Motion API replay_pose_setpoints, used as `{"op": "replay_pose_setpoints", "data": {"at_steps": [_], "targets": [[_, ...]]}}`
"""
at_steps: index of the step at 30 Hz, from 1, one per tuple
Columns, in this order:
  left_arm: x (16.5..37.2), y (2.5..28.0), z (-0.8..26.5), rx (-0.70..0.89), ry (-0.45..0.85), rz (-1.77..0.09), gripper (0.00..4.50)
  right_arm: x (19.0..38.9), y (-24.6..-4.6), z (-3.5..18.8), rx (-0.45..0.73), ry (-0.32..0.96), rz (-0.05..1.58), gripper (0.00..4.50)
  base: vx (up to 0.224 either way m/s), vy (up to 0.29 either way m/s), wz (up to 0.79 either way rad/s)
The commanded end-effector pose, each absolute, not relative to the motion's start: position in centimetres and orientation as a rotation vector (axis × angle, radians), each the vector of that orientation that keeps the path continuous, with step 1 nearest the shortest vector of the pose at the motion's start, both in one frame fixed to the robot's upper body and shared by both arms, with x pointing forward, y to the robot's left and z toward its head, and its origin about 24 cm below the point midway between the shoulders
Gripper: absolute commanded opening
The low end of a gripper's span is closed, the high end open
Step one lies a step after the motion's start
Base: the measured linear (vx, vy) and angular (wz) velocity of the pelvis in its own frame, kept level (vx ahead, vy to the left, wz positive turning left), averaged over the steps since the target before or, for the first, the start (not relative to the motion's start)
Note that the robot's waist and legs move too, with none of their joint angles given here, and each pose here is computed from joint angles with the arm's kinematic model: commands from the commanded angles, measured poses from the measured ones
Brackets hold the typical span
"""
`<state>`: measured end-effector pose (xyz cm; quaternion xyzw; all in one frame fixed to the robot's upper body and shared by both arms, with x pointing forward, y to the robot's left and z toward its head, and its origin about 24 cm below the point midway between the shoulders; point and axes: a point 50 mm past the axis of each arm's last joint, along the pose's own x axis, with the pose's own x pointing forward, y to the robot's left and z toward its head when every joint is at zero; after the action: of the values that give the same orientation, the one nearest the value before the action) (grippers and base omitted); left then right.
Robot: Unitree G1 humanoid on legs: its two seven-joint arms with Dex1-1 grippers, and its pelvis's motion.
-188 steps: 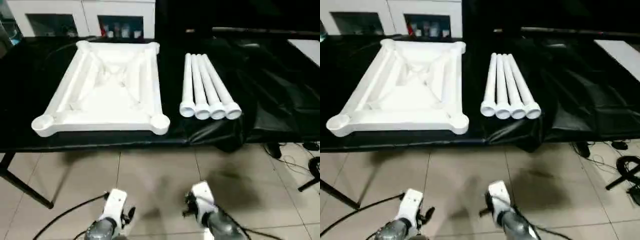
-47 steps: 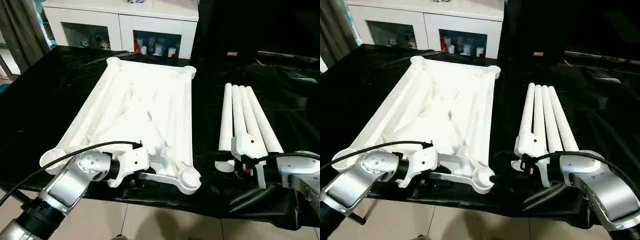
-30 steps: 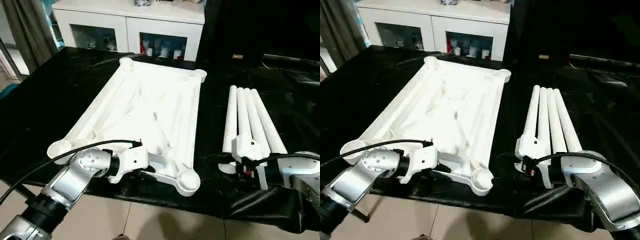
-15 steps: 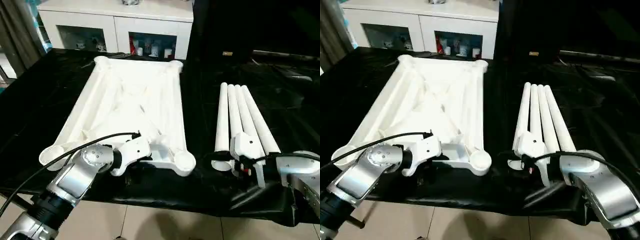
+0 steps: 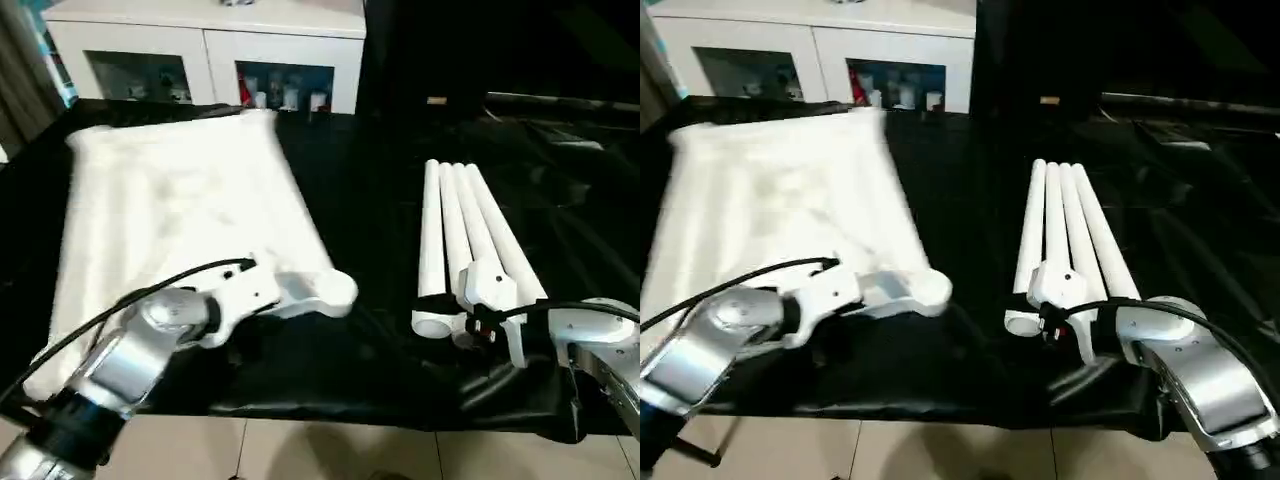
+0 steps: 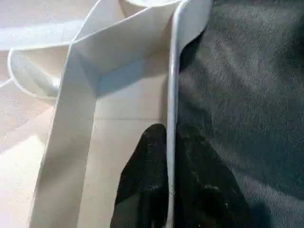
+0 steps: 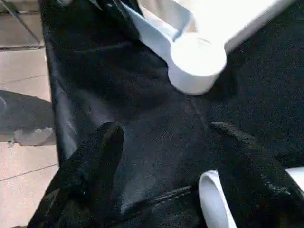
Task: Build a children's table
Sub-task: Rotate table base, then pick table leg
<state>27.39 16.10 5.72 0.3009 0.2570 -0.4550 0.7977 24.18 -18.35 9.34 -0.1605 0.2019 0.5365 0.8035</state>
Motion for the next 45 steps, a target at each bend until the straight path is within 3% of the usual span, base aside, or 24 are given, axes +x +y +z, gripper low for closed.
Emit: {"op": "replay_pose_setpoints", "data": {"at_steps": [1, 5, 14, 17, 22, 27, 28, 37, 44, 45], "targets": [[27.2, 16.2, 5.7, 0.655, 0.501, -0.986, 0.15, 24.6, -17.9, 9.8, -0.365, 0.401, 1.154, 3.11, 0.0, 0.0, 0.0], [27.0, 15.7, 6.2, 0.665, 0.389, -1.074, 0.01, 24.9, -17.8, 10.0, -0.367, 0.38, 1.137, 3.11, 0.0, 0.0, 0.0], [26.8, 16.2, 6.9, 0.639, 0.356, -1.164, 0.01, 25.8, -17.8, 11.2, -0.347, 0.299, 1.008, 3.11, 0.0, 0.0, 0.0], [26.9, 16.2, 7.6, 0.581, 0.337, -1.184, 0.67, 26.1, -17.9, 11.4, -0.327, 0.305, 0.956, 3.11, 0.0, 0.0, 0.0], [27.4, 17.0, 9.5, 0.513, 0.318, -1.17, 1.03, 27.0, -17.6, 12.3, -0.267, 0.322, 0.828, 3.11, 0.0, 0.0, 0.0], [28.2, 17.9, 12.8, 0.396, 0.254, -1.115, 1.07, 29.7, -16.2, 13.8, -0.118, 0.348, 0.63, 3.11, 0.0, 0.0, 0.0], [28.2, 17.7, 13.2, 0.38, 0.244, -1.118, 1.27, 30.4, -16.1, 13.8, -0.06, 0.382, 0.55, 3.28, 0.0, 0.0, 0.0], [27.2, 15.8, 13.3, 0.333, 0.272, -1.203, 1.89, 32.0, -16.2, 12.4, -0.027, 0.592, 0.193, 3.95, 0.0, 0.0, 0.0], [27.0, 15.7, 13.0, 0.346, 0.323, -1.224, 2.37, 31.8, -17.5, 11.6, 0.012, 0.683, 0.051, 4.48, 0.0, 0.0, 0.0], [27.1, 15.6, 13.0, 0.349, 0.331, -1.229, 2.68, 31.7, -17.7, 11.5, 0.015, 0.706, 0.032, 4.5, 0.0, 0.0, 0.0]]}}
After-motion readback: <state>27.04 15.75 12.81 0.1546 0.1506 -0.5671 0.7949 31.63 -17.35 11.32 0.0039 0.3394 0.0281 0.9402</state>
